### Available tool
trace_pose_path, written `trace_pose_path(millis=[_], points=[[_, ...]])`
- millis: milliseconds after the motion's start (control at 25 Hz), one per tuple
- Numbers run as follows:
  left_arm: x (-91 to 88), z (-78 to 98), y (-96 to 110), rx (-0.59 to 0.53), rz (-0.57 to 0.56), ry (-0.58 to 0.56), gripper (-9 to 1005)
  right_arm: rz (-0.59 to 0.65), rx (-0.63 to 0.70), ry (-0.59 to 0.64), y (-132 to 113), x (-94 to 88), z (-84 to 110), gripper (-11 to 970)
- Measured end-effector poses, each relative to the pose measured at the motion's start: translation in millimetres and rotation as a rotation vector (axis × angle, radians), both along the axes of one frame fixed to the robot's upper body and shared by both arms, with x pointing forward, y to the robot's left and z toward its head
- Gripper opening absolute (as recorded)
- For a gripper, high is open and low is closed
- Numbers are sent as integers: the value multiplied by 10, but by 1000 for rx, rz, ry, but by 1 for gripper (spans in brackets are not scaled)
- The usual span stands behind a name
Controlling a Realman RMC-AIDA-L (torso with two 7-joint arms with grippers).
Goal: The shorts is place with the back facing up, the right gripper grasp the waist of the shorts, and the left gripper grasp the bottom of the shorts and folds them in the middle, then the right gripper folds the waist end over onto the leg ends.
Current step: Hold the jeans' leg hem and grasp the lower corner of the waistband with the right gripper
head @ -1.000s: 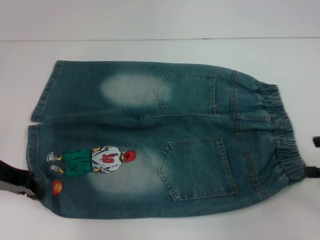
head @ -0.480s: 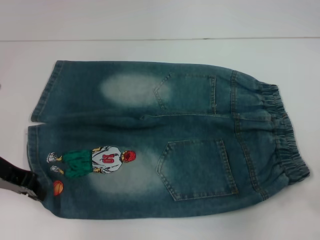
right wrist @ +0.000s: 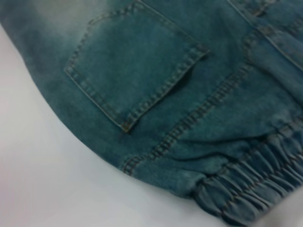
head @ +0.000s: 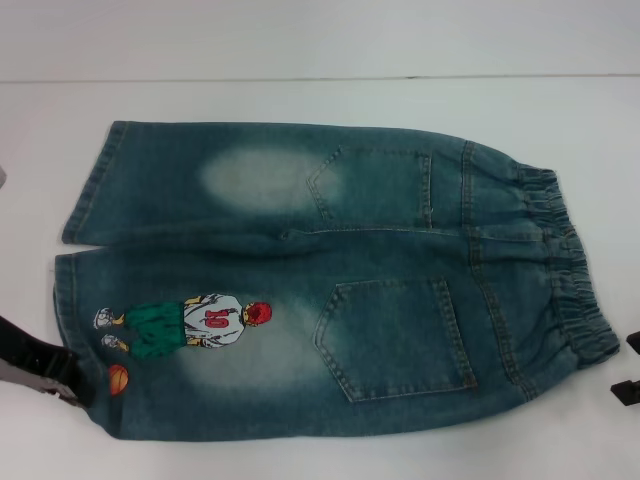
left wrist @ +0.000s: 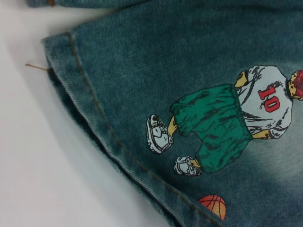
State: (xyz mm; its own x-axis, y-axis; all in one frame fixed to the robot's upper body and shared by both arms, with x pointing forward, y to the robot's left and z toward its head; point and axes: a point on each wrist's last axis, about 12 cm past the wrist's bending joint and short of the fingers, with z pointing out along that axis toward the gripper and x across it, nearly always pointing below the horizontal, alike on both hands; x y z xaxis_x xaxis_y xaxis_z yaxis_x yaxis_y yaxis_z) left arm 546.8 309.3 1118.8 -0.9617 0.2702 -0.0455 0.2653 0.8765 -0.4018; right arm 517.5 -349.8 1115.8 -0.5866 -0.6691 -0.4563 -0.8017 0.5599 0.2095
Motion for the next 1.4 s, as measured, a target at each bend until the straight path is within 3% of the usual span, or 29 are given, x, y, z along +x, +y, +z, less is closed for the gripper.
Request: trace_pose_path(millis=[520,840,1280,1400], points=[[4,-12,-24,-2,1,-2,43,54,56,-82,99,92,-130,811],[13,-6,-29,-1,1,-4,43,54,69,-54,136,110,-172,807],[36,5,-34,3,-1,-14,42,65,61,-60,139,96,-199,721],[41,6,-32,5,1,-18,42,71,61,-60,145,91,-211,506]])
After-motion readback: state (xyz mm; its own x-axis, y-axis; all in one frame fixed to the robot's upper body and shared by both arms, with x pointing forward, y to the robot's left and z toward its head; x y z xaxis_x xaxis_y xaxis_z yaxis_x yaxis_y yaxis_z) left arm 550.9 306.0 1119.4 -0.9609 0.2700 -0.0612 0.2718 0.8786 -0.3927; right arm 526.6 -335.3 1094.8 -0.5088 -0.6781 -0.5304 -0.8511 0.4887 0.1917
